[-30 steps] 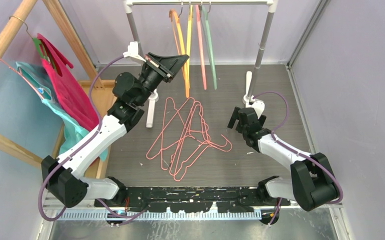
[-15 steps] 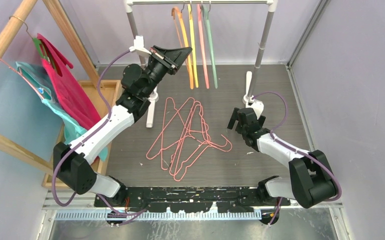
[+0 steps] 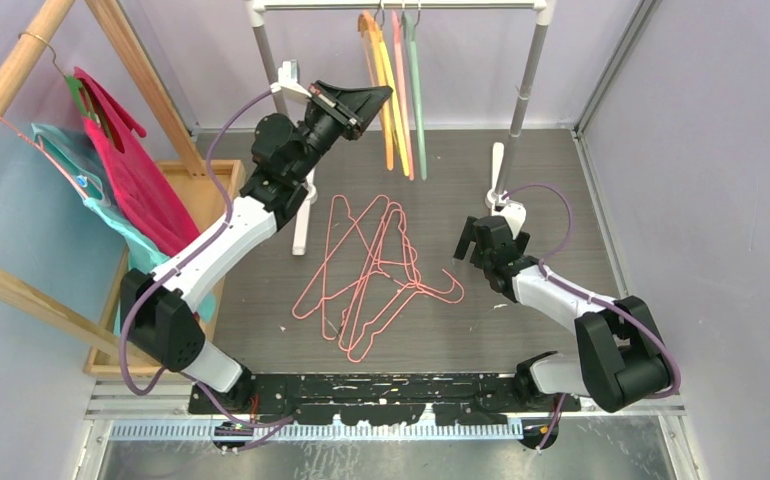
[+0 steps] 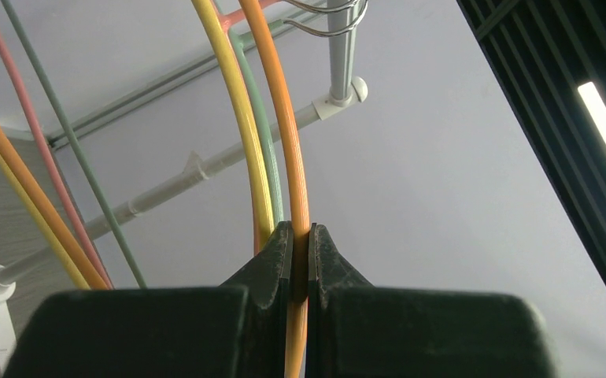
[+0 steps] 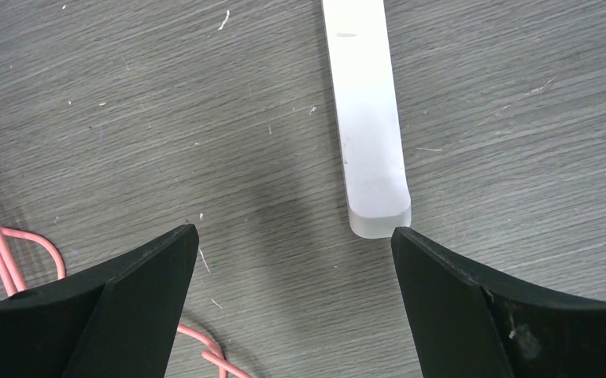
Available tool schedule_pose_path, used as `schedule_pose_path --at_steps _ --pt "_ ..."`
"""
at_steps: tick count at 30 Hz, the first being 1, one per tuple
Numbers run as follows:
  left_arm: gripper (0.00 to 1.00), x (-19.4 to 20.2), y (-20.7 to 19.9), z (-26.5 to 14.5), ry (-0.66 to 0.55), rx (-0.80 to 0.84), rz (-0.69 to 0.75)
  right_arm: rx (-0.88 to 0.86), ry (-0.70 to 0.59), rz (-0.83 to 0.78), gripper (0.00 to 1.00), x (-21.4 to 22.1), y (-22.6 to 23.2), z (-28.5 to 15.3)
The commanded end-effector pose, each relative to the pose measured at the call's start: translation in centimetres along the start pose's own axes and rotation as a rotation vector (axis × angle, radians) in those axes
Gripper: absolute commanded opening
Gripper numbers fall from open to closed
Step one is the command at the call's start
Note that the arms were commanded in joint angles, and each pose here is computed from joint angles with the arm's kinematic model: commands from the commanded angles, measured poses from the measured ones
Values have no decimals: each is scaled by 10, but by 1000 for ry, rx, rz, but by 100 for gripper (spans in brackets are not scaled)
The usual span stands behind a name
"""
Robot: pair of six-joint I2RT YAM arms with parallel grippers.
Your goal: Organize the hangers
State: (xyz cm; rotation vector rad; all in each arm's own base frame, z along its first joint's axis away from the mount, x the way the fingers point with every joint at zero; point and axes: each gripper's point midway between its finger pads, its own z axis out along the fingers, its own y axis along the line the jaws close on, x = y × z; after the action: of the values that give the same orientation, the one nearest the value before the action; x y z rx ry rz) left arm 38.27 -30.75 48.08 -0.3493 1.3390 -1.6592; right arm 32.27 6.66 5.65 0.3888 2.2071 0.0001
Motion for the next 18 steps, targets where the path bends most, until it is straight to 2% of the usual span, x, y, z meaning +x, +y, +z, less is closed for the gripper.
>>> schedule_pose_path --at_steps 1,9,18 --pt "0 2 -39 7 64 117 -10 -24 -67 28 99 -25 11 1" --pt "0 22 -20 26 166 92 -68 -21 -75 32 100 -26 10 0" --pt "0 73 -23 51 310 116 -95 -19 -98 48 100 -33 9 -5"
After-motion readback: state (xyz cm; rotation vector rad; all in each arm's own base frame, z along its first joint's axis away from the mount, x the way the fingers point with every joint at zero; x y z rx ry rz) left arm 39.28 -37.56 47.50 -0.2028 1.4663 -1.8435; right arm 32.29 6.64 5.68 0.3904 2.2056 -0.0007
